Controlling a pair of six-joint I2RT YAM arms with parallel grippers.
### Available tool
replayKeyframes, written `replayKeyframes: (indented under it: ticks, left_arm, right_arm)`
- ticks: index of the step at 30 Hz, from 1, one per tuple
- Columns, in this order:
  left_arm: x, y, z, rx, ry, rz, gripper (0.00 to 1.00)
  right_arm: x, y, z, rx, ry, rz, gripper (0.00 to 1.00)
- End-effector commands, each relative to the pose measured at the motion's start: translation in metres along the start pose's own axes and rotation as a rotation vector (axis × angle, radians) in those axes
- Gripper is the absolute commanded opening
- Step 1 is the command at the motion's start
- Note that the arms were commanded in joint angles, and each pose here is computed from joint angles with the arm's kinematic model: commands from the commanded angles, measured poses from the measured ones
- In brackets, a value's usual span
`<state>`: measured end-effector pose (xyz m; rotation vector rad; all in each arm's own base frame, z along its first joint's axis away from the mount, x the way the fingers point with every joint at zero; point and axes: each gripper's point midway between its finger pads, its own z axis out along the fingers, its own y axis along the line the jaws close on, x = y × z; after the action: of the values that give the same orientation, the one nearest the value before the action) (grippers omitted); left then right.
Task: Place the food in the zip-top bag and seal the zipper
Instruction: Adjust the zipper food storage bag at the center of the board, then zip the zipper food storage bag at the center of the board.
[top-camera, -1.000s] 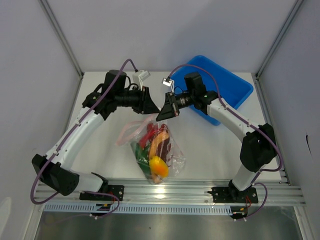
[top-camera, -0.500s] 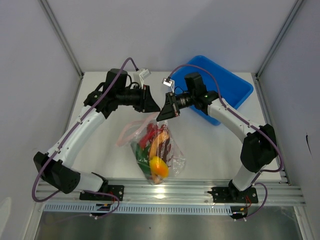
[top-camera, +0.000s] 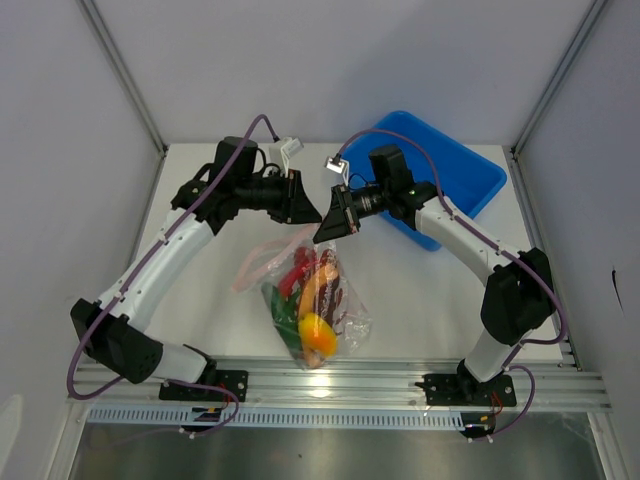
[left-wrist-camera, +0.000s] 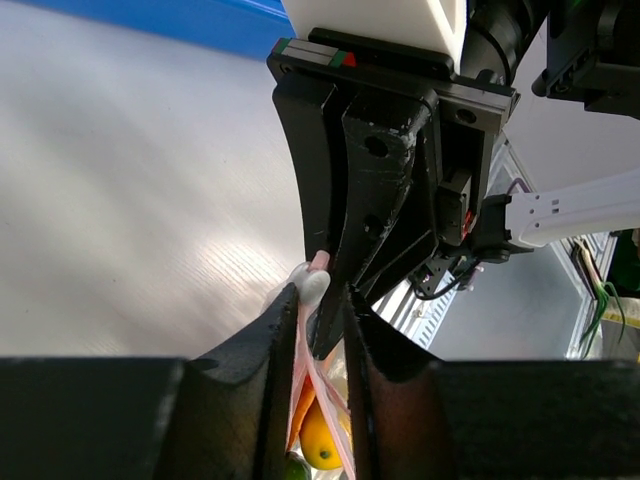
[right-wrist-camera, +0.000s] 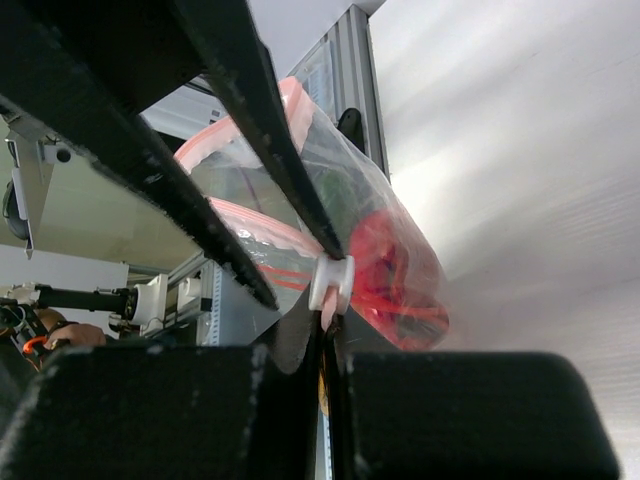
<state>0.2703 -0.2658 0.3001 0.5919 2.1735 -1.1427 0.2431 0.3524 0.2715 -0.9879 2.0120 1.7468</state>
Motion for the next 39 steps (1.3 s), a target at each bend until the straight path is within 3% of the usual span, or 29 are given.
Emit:
replayKeyframes:
  ticks: [1,12,24,35,39]
  left_arm:
    - [-0.017,-0.012,-0.003,0.028,-0.038,0.019,0.30]
    - [-0.029,-0.006,-0.018,-0.072,-0.120,0.059,0.39]
    - [-0.006,-0.031,-0.007,0.142,-0.053,0.052,0.36]
    - [0.002,-0.026,-0.004,0.145,-0.033,0.045,0.36]
    - [0.004,-0.025,-0.004,0.140,-0.029,0.043,0.30]
  right_arm:
    - [-0.018,0.035,-0.005,-0.056,-0.028,-0.131,0.00]
    - [-0.017,0.036,-0.005,-0.058,-0.024,-0.126,0.00]
    - [-0.019,0.035,-0.005,-0.058,-0.024,-0.127,0.00]
    - [-0.019,0.034,-0.005,-0.055,-0.025,-0.121,0.00]
    - [-0.019,0.034,-0.005,-0.053,-0.026,-0.121,0.00]
